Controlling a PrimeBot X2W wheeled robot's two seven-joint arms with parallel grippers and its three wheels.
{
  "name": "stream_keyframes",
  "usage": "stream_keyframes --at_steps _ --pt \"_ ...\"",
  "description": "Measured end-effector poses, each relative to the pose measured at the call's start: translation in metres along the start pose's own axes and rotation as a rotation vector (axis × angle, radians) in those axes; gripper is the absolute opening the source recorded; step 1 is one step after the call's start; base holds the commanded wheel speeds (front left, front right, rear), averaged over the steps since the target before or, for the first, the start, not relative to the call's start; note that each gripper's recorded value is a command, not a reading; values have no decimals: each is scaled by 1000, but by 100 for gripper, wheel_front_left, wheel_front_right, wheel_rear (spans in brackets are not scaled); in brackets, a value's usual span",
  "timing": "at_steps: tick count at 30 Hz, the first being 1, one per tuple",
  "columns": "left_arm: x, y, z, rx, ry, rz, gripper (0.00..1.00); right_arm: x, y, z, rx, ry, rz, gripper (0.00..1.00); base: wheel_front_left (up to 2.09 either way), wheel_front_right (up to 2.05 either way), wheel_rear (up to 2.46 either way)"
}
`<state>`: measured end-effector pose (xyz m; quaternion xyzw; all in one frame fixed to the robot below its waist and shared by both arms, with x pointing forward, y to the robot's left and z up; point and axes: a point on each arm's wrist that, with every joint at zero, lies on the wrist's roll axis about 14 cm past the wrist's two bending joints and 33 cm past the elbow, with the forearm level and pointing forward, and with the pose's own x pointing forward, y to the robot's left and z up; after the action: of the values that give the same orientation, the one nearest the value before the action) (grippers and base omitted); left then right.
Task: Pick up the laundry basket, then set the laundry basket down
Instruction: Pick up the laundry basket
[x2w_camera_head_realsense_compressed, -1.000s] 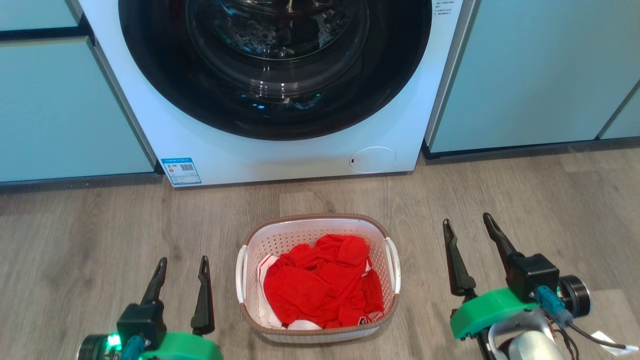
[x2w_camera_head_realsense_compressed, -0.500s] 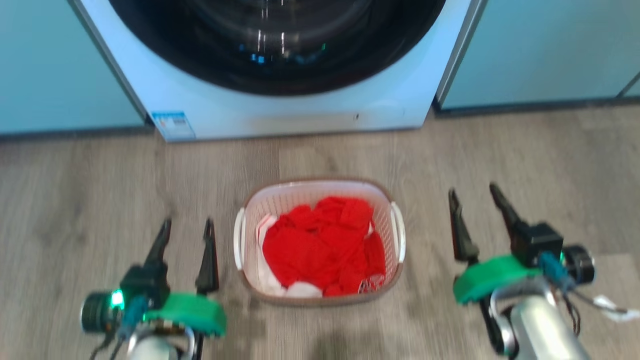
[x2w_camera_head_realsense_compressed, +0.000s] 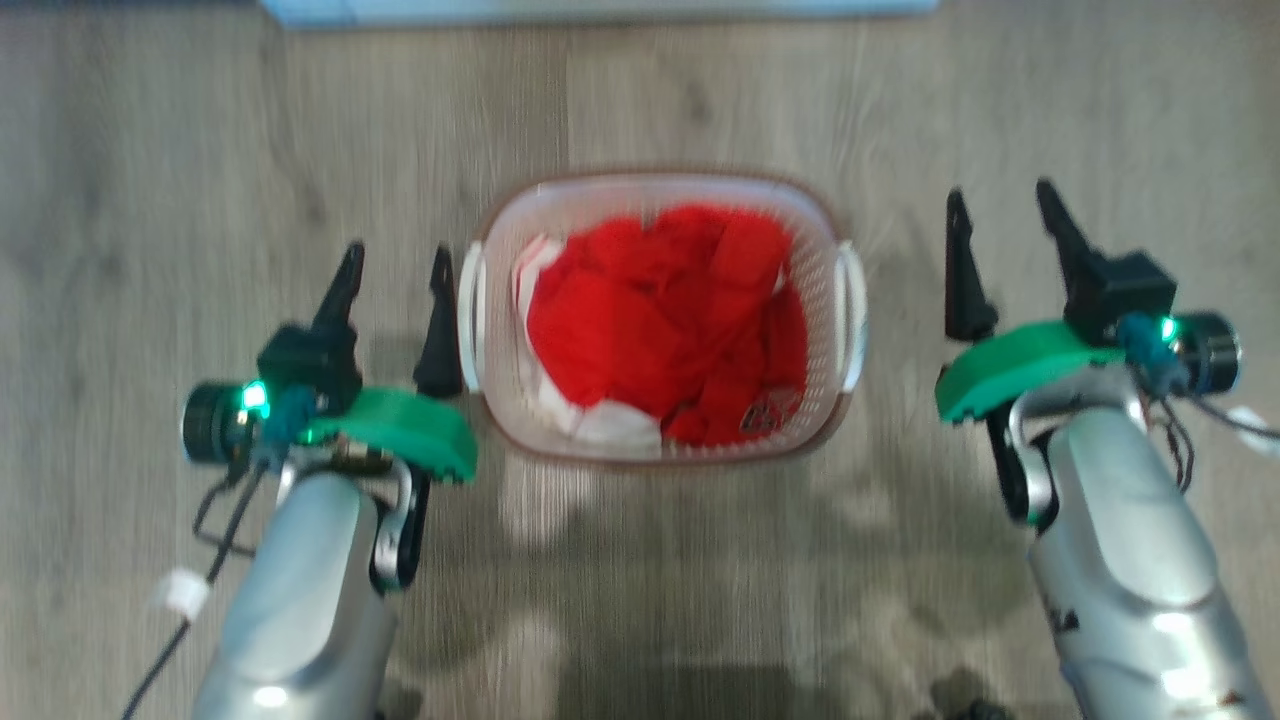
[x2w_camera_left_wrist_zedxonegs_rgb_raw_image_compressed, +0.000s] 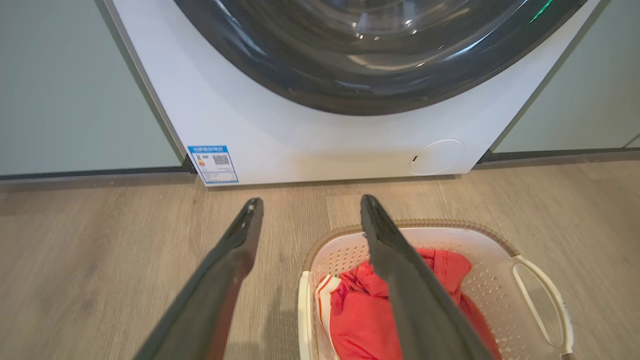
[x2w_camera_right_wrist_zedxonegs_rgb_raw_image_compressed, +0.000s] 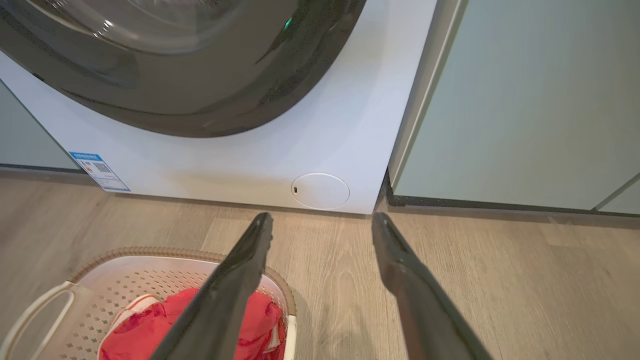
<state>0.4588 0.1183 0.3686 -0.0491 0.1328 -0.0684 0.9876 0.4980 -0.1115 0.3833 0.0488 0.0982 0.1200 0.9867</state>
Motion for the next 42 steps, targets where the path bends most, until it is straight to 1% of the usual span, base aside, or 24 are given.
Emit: stream_keyframes --at_steps 5,10,16,22,25,36,42 --pt "29 5 -38 -13 89 -1 100 26 -3 -51 6 105 13 100 0 0 0" --pt "42 10 -77 -24 176 2 100 39 -2 -99 27 196 25 100 0 0 0" --pt "40 11 -120 -25 287 -6 100 46 -4 -139 50 274 22 100 0 0 0" --pt "44 9 -145 -31 351 -19 100 44 -3 -173 68 354 20 100 0 0 0" --pt "45 9 -157 -25 385 -27 100 42 -3 -188 75 390 21 100 0 0 0" --pt "31 5 -191 -26 507 -61 100 27 6 -219 102 488 35 100 0 0 0" --pt "40 7 -201 -26 539 -74 100 35 13 -230 106 512 63 100 0 0 0"
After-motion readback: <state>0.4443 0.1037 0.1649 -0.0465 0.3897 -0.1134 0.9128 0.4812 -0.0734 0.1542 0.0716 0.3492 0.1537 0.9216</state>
